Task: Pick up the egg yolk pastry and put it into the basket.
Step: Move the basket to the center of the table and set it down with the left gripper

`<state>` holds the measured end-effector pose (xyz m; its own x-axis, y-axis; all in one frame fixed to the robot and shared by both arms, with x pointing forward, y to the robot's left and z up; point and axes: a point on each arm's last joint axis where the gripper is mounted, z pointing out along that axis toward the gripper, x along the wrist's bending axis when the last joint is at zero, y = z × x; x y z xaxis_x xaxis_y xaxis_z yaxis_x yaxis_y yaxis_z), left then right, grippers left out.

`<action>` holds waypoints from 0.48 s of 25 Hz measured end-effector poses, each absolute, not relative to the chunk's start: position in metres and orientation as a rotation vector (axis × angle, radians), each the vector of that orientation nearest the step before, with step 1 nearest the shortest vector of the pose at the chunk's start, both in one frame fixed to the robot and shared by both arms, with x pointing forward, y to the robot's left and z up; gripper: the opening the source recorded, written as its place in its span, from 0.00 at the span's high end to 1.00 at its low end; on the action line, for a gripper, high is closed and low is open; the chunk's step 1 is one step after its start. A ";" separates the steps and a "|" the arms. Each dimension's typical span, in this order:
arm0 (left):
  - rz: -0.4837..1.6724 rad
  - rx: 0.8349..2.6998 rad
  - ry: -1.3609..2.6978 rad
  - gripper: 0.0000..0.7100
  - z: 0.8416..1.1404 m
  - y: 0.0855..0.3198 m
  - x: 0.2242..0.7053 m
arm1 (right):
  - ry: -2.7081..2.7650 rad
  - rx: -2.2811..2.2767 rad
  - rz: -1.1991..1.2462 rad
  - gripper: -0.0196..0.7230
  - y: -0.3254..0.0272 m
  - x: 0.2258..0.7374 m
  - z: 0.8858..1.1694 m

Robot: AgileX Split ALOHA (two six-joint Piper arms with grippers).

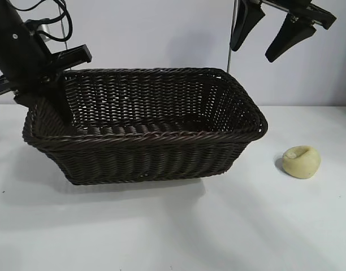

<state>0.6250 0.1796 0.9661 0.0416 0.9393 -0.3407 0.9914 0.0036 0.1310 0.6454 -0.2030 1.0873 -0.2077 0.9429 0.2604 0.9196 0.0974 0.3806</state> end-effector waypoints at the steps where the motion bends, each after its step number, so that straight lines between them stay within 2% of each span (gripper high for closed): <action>1: -0.222 1.996 1.957 0.86 0.963 0.179 0.626 | 2.290 1.945 0.730 0.31 -0.203 0.645 1.087; 12: -0.244 2.012 1.927 0.86 0.939 0.176 0.633 | 2.288 1.945 0.732 0.31 -0.203 0.646 1.087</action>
